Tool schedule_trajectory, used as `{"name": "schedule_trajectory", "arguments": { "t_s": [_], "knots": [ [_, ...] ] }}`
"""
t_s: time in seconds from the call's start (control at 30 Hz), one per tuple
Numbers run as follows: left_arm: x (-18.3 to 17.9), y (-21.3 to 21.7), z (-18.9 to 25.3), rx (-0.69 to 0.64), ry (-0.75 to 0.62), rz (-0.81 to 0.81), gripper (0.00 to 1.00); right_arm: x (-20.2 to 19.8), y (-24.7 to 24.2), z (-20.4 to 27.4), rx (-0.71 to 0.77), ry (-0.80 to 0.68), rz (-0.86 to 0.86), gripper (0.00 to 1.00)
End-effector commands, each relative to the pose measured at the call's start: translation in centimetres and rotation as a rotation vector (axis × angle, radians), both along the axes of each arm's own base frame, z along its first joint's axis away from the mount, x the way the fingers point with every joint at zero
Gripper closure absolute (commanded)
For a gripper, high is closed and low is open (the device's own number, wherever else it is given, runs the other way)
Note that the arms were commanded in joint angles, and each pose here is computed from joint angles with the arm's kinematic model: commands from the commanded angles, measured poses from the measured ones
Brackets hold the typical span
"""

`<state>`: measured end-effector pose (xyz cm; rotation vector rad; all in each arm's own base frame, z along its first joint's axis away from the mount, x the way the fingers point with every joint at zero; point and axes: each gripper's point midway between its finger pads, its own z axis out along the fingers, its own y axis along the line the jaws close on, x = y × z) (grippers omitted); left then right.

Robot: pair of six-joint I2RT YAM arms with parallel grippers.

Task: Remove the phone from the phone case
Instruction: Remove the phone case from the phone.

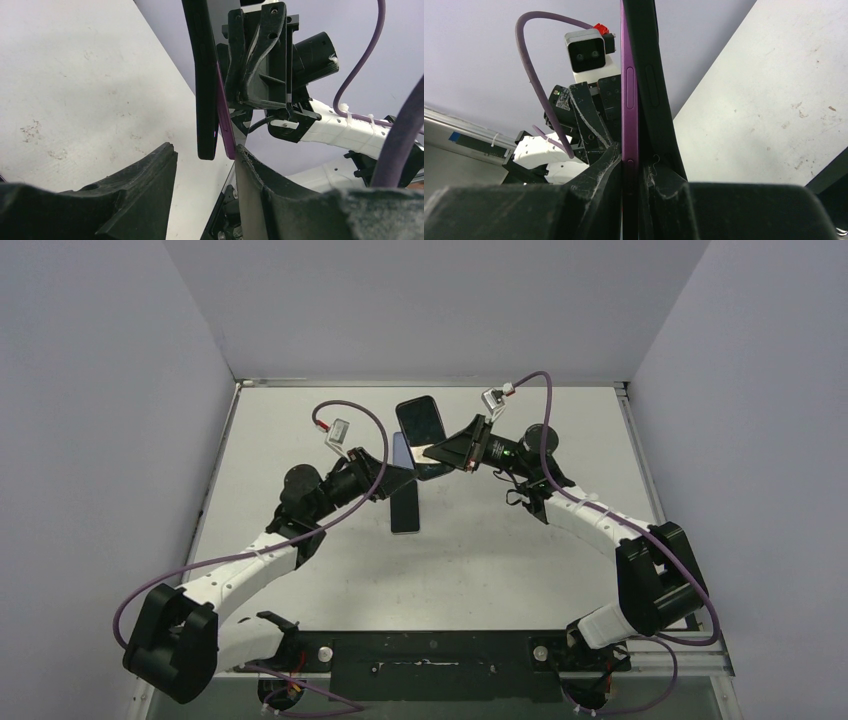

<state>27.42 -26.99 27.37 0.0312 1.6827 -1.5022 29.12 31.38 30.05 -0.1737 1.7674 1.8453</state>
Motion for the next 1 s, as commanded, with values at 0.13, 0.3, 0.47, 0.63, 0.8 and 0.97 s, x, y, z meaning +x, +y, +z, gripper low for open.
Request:
{"name": "schedule_trajectory", "arguments": {
  "t_s": [0.13,0.3,0.47,0.63,0.8,0.97],
  "knots": [
    [1.3,-0.1,-2.1,0.05,0.032,0.042,0.6,-1.2,-0.5,7.1,0.129,-0.216,0.008,1.0],
    [1.4,0.4,-2.8,0.051,0.049,0.075,0.59,-1.1,-0.5,6.9,0.126,-0.211,0.008,1.0],
    [1.5,1.2,-3.0,0.036,0.063,0.12,0.55,-0.8,-0.6,6.9,0.132,-0.209,0.003,1.0],
    [1.2,1.3,-2.2,0.029,0.022,0.113,0.51,-0.8,-0.7,6.9,0.131,-0.208,0.002,1.0],
    [0.2,0.5,-0.2,-0.015,-0.068,0.044,0.44,-0.8,-0.7,6.8,0.13,-0.206,0.002,1.0],
    [-0.4,-0.1,0.9,-0.023,-0.117,0.008,0.41,-0.8,-0.7,6.7,0.129,-0.204,-0.001,1.0]
  ]
}}
